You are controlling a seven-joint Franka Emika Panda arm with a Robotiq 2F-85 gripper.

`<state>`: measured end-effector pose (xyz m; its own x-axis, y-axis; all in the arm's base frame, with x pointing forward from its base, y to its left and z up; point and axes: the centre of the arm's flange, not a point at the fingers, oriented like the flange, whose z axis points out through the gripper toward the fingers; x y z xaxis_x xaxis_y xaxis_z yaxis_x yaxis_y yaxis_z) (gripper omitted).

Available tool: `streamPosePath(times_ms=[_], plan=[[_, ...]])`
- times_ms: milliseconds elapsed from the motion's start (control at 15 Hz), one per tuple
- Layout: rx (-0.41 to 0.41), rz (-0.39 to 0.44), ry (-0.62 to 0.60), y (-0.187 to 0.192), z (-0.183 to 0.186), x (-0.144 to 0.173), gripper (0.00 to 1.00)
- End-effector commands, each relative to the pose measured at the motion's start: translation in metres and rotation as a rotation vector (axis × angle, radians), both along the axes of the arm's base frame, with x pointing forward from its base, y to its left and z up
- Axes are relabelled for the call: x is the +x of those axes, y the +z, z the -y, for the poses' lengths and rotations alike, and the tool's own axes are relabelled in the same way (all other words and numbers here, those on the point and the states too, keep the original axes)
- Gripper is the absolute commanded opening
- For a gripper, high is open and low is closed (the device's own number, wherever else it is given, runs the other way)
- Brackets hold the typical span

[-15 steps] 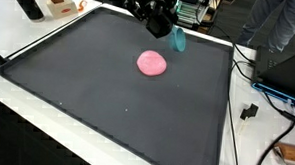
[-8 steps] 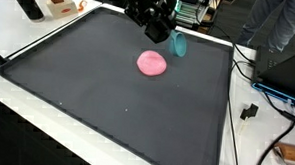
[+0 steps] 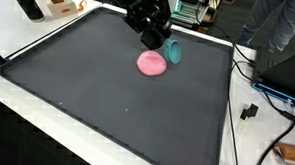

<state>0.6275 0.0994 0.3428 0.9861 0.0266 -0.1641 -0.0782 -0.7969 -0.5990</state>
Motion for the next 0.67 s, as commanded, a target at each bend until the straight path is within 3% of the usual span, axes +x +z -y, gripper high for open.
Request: streamPosePath(times_ms=[0,600], plan=[[0.013,0.011,-0.043,-0.007,0.003,-0.013,0.25],[0.002,-0.002,-0.084,-0.023,0.003,-0.015,0.25]])
